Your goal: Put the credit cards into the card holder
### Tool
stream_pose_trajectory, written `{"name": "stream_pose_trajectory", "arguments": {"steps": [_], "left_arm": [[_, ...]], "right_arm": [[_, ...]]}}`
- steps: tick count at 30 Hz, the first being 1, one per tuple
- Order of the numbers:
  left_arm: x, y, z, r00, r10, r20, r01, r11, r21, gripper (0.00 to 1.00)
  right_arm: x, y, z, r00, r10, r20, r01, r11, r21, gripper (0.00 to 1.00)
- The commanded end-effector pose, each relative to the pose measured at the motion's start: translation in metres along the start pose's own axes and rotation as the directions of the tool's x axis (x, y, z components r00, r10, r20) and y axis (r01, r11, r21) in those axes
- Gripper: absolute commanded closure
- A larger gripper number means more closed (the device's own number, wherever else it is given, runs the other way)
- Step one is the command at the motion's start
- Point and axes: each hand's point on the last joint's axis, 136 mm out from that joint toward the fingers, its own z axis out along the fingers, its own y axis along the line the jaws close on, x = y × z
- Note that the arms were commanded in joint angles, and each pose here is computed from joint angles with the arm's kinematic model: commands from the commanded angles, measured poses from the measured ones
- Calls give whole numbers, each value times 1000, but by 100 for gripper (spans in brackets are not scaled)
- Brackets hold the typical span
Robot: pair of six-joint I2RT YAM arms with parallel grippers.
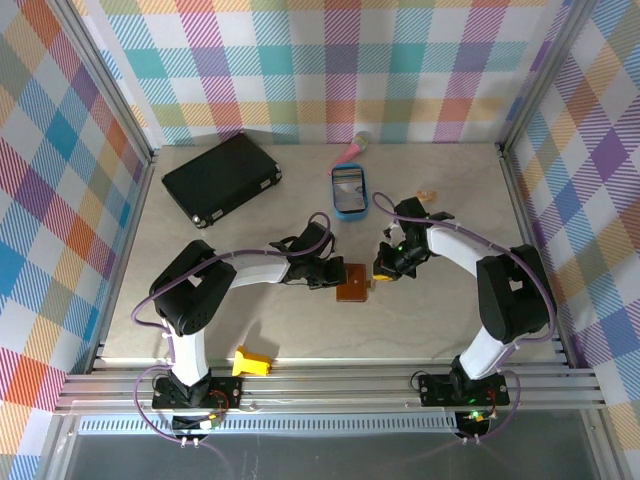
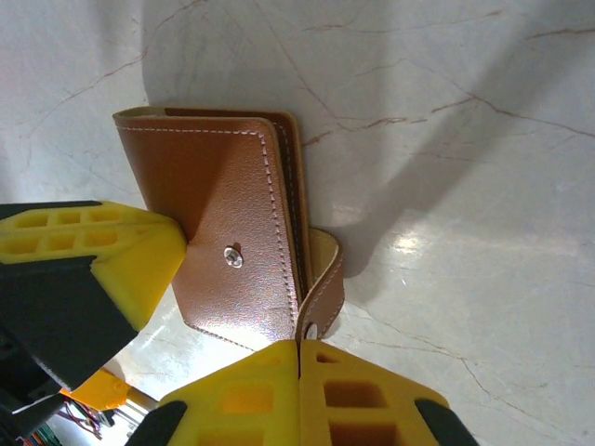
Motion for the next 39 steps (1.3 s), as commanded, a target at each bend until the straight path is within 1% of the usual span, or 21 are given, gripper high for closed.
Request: {"name": "stream_pose_trajectory", "arguments": {"steps": [1, 8, 17, 26, 28, 31, 36, 39], "left_arm": [[22, 33, 11, 997, -57, -58, 51, 993, -105, 100], [21, 31, 8, 997, -55, -52, 50, 994, -99, 100], [22, 28, 8, 997, -53, -52, 49, 995, -82, 100], [24, 30, 7, 997, -56, -53, 51, 995, -84, 100], [24, 29, 7, 997, -55, -53, 50, 995, -83, 100], [24, 31, 8, 997, -57, -53, 52, 995, -90, 100], [24, 31, 8, 997, -59, -52, 55, 994, -90, 100], [24, 31, 8, 997, -61, -52, 56, 994, -91, 100]], "right_arm": [[-2, 19, -3, 998, -56, 2, 56, 997, -56, 100], [-5, 35, 4, 998, -56, -2, 55, 992, -116, 100], [-8, 40, 25, 998, -39, -45, 34, 995, -97, 100], [-9, 35, 33, 998, -19, -64, 16, 999, -45, 100], [-8, 31, 34, 997, -14, -72, 13, 1000, -15, 100], [-7, 28, 36, 996, -17, -85, 18, 1000, 14, 100], [-5, 30, 37, 994, -24, -102, 26, 999, 18, 100], [-2, 27, 37, 993, -29, -118, 36, 998, 53, 100]]}}
